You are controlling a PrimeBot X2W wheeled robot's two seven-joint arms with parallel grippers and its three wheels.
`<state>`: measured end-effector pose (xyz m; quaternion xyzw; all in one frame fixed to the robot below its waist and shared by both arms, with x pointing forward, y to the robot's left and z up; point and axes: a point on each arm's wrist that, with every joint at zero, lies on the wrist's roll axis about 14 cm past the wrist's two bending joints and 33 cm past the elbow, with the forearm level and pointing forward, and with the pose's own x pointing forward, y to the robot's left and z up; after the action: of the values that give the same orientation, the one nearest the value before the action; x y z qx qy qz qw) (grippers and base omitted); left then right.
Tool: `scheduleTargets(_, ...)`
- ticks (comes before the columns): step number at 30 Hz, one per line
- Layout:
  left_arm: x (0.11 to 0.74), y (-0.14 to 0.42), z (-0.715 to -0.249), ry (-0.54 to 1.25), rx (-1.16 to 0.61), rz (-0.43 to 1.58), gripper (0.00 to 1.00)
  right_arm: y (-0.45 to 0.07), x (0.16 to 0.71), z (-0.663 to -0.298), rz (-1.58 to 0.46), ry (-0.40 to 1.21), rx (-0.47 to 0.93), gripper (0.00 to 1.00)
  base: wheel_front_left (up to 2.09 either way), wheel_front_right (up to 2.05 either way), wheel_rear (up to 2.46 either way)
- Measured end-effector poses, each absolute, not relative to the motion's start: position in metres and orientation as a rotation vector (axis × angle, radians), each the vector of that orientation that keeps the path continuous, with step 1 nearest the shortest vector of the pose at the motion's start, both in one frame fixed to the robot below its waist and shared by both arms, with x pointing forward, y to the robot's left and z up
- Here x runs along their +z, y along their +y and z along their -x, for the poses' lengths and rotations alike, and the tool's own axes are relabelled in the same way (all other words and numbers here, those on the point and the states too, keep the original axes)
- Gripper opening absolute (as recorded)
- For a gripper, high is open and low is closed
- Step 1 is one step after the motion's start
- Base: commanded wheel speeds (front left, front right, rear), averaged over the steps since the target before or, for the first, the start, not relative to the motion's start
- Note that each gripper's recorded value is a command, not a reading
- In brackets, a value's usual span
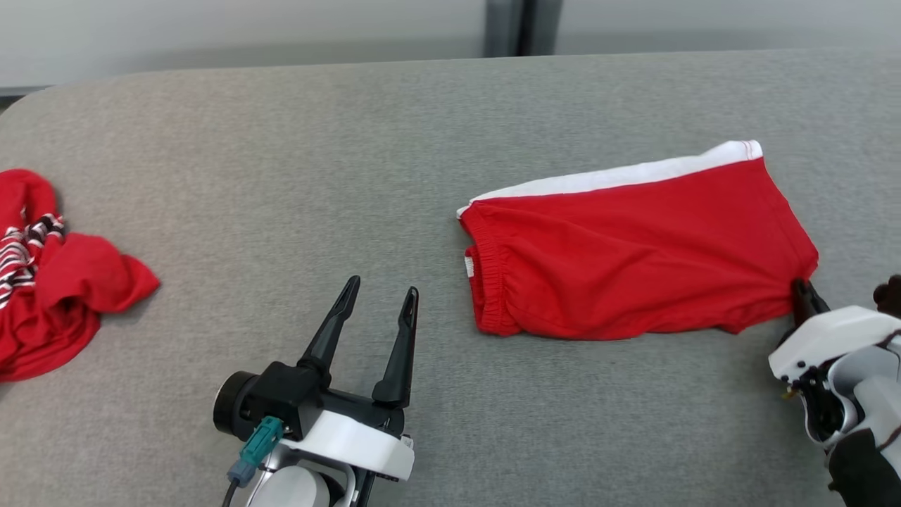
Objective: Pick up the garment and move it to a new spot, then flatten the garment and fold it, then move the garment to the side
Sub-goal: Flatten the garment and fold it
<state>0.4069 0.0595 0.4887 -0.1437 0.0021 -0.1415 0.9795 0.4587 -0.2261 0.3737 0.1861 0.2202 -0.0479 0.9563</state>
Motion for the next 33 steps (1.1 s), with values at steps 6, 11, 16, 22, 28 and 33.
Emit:
scheduleTargets(6, 0.492, 0.046, -0.408, -0.001, -0.326, 0.296, 1.00, -0.245, 0.378, -0.442, -0.389, 0.415, -0.140, 0.00, 0.00, 0.00, 0.00)
scheduleTargets(11, 0.492, 0.045, -0.407, 0.000, -0.329, 0.294, 1.00, -0.240, 0.392, -0.450, -0.382, 0.364, -0.103, 0.00, 0.00, 0.00, 0.00)
scheduleTargets(16, 0.495, 0.053, -0.403, -0.008, -0.309, 0.296, 1.00, -0.214, 0.420, -0.470, -0.395, 0.275, -0.013, 0.00, 0.00, 0.00, 0.00)
scheduleTargets(22, 0.504, 0.064, -0.397, -0.030, -0.276, 0.297, 1.00, -0.171, 0.453, -0.482, -0.390, 0.185, 0.130, 0.00, 0.00, 0.00, 0.00)
scheduleTargets(28, 0.504, 0.076, -0.390, -0.032, -0.237, 0.301, 1.00, -0.118, 0.471, -0.483, -0.392, 0.155, 0.280, 0.00, 0.00, 0.00, 0.00)
scheduleTargets(33, 0.506, 0.086, -0.386, -0.037, -0.205, 0.301, 1.00, -0.079, 0.479, -0.478, -0.385, 0.155, 0.396, 0.00, 0.00, 0.00, 0.00)
